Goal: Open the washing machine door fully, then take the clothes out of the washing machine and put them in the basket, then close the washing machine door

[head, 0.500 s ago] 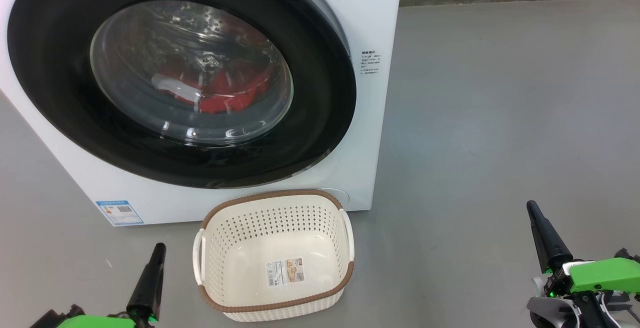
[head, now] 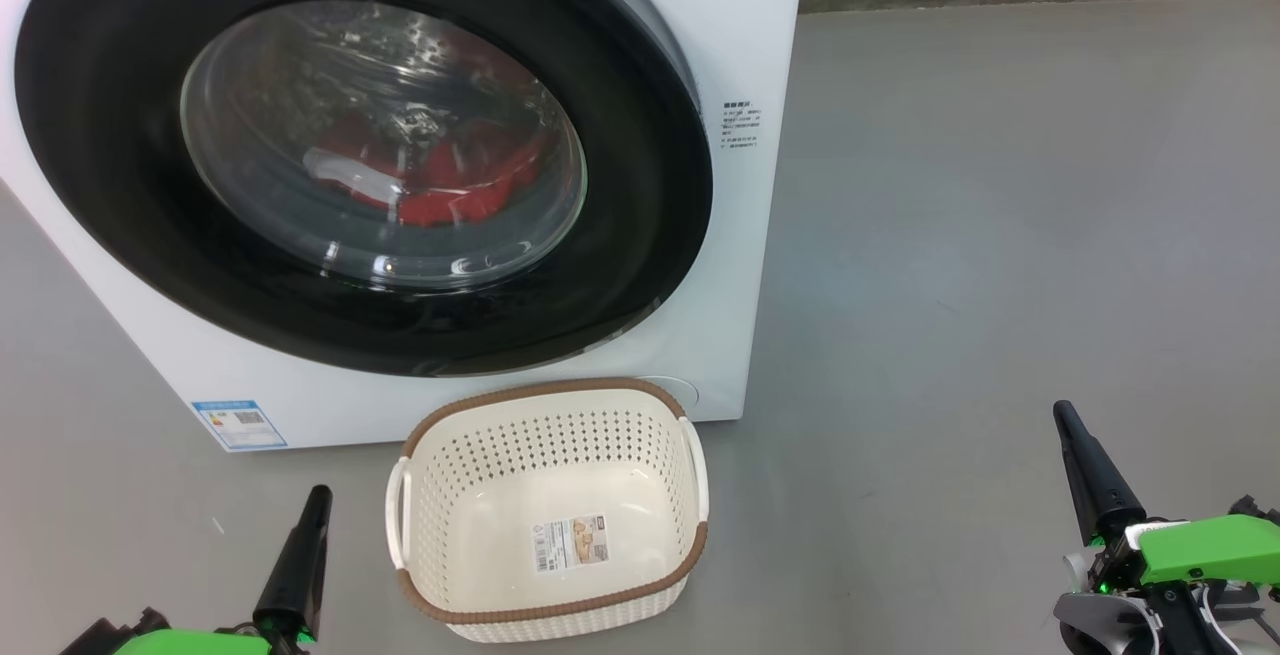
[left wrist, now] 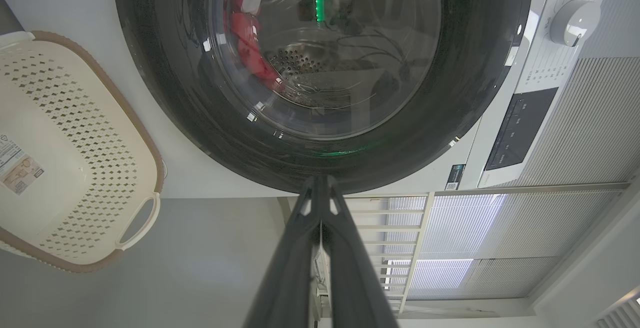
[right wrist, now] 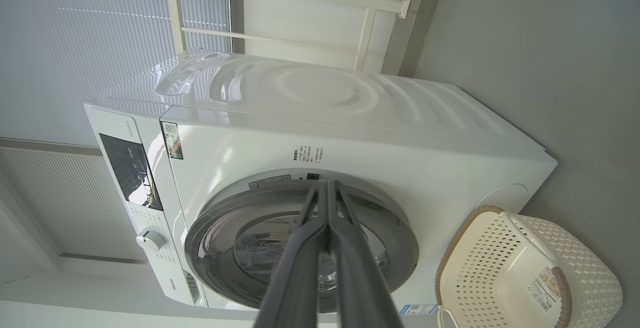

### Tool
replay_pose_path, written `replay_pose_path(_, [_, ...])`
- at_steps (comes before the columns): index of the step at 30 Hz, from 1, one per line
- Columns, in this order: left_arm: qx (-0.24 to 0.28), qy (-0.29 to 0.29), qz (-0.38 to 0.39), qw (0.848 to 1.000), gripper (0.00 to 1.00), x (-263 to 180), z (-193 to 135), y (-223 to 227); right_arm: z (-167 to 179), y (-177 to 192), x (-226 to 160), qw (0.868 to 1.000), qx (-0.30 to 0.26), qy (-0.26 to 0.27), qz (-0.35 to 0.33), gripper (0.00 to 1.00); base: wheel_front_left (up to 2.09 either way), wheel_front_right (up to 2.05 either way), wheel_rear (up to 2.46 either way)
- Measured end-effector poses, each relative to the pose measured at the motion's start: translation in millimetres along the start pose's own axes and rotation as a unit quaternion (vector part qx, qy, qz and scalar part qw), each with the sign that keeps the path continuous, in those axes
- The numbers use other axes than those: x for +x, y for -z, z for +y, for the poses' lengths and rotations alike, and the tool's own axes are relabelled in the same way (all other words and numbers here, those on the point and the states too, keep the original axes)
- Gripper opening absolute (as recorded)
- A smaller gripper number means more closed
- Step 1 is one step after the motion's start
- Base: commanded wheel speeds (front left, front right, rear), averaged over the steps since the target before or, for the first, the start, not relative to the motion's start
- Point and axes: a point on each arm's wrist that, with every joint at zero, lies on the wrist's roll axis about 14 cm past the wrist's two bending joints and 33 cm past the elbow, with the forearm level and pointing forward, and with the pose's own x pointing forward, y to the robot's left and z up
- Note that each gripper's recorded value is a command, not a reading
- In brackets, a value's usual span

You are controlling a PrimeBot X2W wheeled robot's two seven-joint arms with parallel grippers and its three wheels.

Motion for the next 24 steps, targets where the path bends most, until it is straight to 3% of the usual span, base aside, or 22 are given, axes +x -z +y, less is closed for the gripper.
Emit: replay_pose_path(24, [0.0,0.0,0.0,1.0,0.0,0.0,0.0,0.0,0.0,0.0,0.0,1.0,0.0,0.0,0.0,0.0,0.0,0.0,0.0])
